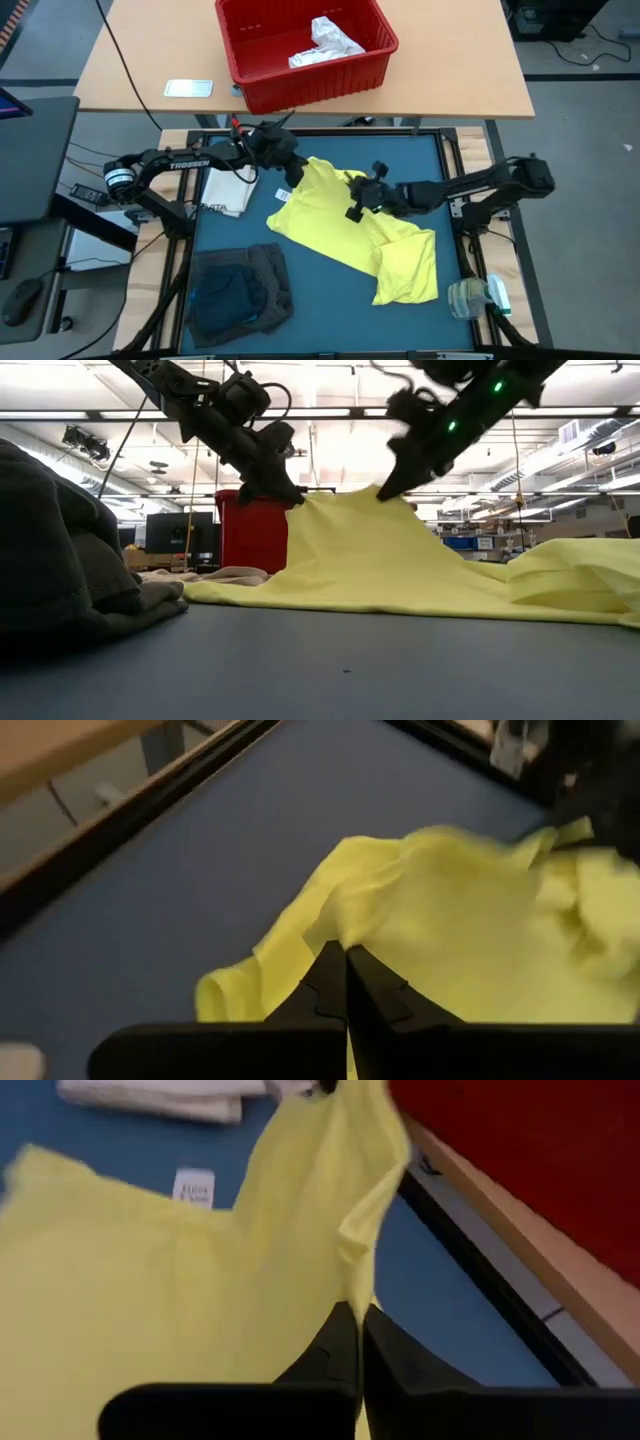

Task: Fold laundry
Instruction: Fold the yellow shirt

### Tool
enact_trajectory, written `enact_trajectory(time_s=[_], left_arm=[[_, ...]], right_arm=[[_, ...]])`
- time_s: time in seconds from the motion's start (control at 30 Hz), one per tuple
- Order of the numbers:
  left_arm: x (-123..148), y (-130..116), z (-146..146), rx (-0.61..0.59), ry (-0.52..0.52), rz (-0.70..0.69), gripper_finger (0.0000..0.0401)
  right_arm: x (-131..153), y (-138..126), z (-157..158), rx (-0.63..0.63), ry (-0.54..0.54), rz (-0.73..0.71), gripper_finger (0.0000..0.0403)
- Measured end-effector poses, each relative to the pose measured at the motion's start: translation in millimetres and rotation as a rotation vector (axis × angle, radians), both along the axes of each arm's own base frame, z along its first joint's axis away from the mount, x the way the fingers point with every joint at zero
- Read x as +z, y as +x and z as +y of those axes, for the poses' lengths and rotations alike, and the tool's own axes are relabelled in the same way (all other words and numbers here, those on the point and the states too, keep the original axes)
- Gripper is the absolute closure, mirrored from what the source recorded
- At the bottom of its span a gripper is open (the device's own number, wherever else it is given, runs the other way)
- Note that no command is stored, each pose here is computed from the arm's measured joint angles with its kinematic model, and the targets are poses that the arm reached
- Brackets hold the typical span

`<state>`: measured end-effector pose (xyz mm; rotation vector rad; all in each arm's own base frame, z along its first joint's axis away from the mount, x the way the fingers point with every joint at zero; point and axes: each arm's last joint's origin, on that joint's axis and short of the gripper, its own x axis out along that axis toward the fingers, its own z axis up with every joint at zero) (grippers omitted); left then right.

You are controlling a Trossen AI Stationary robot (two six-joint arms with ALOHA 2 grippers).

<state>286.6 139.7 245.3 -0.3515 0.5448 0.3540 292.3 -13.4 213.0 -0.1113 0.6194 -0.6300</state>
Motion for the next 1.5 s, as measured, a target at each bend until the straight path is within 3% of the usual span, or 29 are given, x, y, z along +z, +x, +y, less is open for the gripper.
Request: enact_trajectory(time_s=[0.13,0.27,0.37,0.5,0.67,1.03,1.23,1.5], left_arm=[[-0.4,2.0,-5.3,-0.119,0.081,0.023,0.0401],[-3.6,4.6,-18.9,-0.257,0.04,0.036,0.0401],[-7.8,6.6,-35.2,-0.348,-0.001,0.075,0.0401],[-16.9,6.2,-62.2,-0.451,0.002,0.202,0.0401],[-26.9,0.4,-89.2,-0.417,0.021,0.399,0.0401],[-45.5,10.2,-130.3,-0.335,-0.057,0.485,0.0395],[-53.9,13.3,-140.7,-0.284,-0.115,0.508,0.0342],[-53.7,11.8,-137.3,-0.275,-0.118,0.519,0.0265]], right_arm=[[18.7,-17.6,-4.6,0.092,0.176,-0.031,0.0398],[24.0,-25.4,-6.0,0.285,0.464,-0.045,0.0398],[16.3,-23.5,-1.1,0.365,0.594,-0.025,0.0399],[-5.0,-10.4,13.1,0.405,0.645,0.035,0.04],[-34.3,12.6,34.0,0.435,0.689,0.034,0.0396],[-85.5,27.4,47.8,0.342,0.794,0.117,0.0382],[-77.6,26.7,49.7,0.385,0.854,0.1,0.0368],[-76.3,25.7,51.2,0.403,0.907,0.109,0.036]])
